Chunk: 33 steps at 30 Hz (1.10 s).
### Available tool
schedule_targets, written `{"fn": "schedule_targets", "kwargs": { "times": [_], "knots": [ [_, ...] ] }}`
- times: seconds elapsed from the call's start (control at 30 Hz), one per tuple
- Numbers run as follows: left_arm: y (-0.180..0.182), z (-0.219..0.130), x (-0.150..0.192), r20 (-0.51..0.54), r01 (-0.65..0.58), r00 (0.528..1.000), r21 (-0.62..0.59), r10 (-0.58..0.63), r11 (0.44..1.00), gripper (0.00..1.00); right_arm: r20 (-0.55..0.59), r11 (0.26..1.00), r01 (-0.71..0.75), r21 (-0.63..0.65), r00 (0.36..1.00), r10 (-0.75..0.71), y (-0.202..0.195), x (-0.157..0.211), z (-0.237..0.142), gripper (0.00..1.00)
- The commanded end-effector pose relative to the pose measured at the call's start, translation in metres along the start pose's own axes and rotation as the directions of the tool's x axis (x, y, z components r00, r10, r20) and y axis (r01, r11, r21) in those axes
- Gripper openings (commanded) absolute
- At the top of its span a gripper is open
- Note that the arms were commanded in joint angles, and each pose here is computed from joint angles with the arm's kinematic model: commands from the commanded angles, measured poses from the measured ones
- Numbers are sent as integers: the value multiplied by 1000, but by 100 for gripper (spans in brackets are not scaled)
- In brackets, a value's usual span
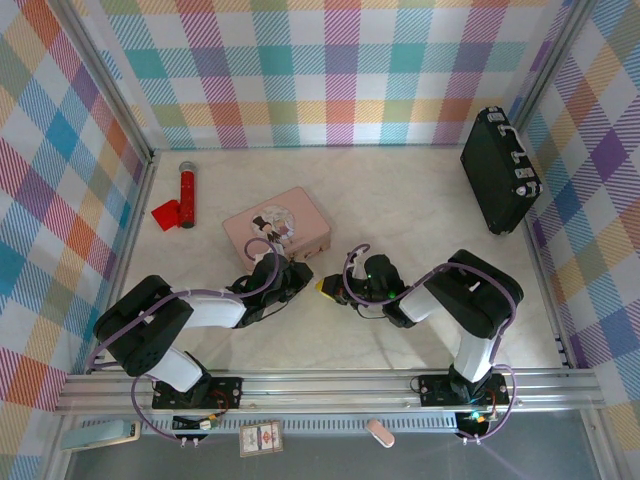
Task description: Unlock the padlock with the key
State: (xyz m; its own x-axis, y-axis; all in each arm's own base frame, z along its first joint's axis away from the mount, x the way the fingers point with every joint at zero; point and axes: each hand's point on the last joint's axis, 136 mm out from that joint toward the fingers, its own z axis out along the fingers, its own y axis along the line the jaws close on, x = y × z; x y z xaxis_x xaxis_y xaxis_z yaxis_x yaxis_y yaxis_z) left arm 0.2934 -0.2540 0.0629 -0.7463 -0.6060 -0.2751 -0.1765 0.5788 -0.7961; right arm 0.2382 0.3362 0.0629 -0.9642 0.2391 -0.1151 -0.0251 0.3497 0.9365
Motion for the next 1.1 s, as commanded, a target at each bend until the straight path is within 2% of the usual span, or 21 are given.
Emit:
{"fn": "schedule_targets", "kwargs": {
  "times": [0.0, 0.43, 1.07],
  "knots": [
    [-57, -5, -2, -6, 16, 1000, 196, -16, 980, 0, -8, 1000, 0, -22, 1000, 0, 4, 3, 3, 0],
    [-47, -7, -4, 24, 56, 998, 214, -62, 975, 0, -5, 999, -35, -20, 999, 34, -5, 13, -1, 0],
    [-46, -10, -3, 22, 57, 998, 224, -64, 973, 0, 21, 995, -81, -57, 996, 83, -3, 3, -2, 0]
  ]
}}
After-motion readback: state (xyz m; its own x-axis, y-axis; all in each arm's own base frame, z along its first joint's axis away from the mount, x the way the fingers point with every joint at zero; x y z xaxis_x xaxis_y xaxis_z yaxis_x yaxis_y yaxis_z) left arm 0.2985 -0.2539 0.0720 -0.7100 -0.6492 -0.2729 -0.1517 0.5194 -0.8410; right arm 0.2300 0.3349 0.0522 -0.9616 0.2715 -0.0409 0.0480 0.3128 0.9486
